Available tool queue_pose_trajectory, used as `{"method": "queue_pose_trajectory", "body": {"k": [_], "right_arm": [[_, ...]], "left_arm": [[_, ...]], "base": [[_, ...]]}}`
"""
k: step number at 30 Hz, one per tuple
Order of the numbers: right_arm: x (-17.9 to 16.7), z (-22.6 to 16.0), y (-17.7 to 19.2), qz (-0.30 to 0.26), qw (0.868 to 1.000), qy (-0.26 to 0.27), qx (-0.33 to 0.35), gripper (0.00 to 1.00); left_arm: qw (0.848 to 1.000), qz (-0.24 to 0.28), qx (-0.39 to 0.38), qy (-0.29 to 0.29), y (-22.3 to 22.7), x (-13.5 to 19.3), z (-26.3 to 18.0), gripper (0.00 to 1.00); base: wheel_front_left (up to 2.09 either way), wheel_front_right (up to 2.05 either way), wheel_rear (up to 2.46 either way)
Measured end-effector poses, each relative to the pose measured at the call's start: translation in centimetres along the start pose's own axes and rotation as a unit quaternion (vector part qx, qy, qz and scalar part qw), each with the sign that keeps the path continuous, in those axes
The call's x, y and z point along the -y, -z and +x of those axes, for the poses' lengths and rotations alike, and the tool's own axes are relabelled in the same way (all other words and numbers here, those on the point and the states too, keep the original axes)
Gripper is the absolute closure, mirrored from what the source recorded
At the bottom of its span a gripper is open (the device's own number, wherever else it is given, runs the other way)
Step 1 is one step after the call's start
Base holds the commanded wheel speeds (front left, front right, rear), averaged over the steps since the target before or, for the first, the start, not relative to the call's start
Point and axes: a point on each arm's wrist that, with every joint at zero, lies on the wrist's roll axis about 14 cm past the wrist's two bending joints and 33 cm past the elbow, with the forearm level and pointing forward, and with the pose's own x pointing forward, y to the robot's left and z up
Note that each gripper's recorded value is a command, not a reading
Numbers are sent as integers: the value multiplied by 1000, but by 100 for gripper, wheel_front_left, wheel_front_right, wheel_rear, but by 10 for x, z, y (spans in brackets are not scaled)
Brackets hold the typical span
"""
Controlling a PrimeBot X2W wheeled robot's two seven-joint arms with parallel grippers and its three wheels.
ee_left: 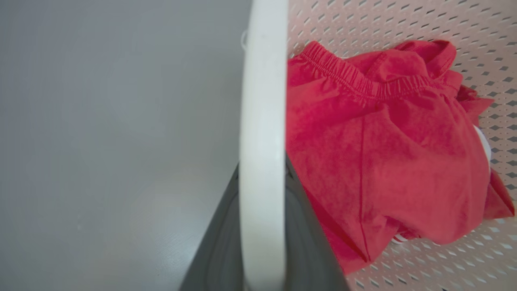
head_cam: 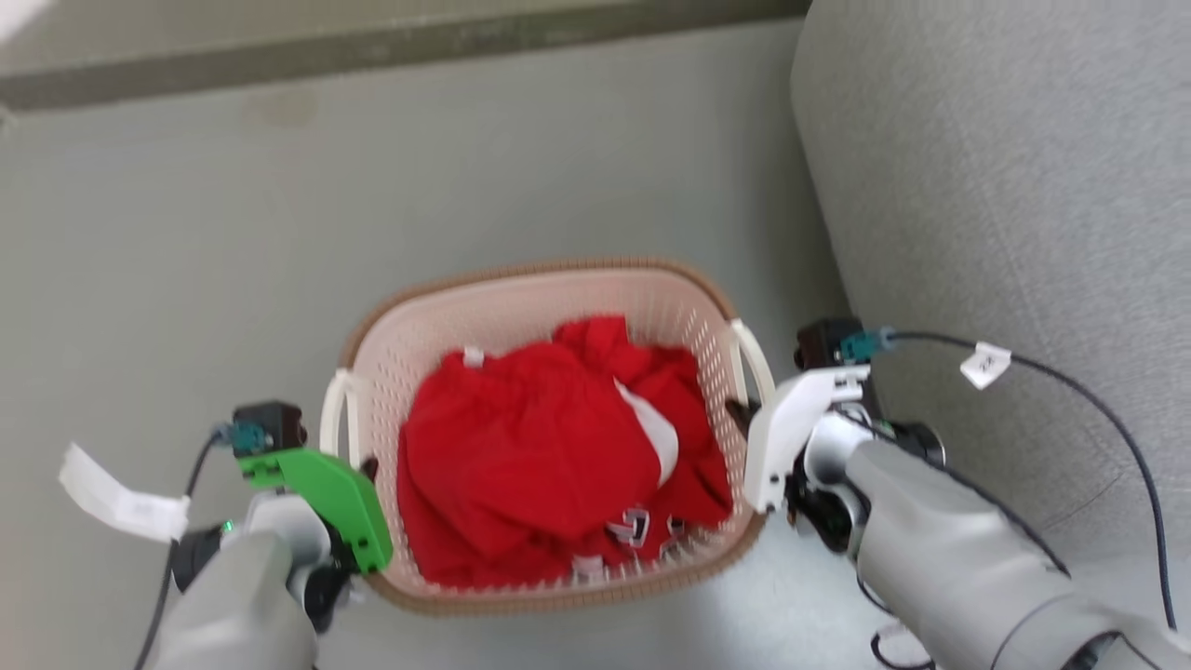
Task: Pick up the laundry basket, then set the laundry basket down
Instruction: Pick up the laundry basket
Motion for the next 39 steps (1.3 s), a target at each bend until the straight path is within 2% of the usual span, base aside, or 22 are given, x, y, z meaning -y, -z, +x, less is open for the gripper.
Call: {"method": "queue_pose_trajectory", "body": {"k": [9,19,39], "right_arm": [[-11,-30,23,8,1000,-1,-10,100],[-22,-50,21,-5,1000,-6,9,100],[-25,-58,31,-5,1000,-8,-8,100]], "left_arm": [[1000,0,-10,-4,22,8,-30,100],[1000,5,14,-3,17,15,-51,100],[1000,12,-2,-3,27,18,-58,100]], "base": [[0,0,0],[0,0,0],[0,0,0]]}}
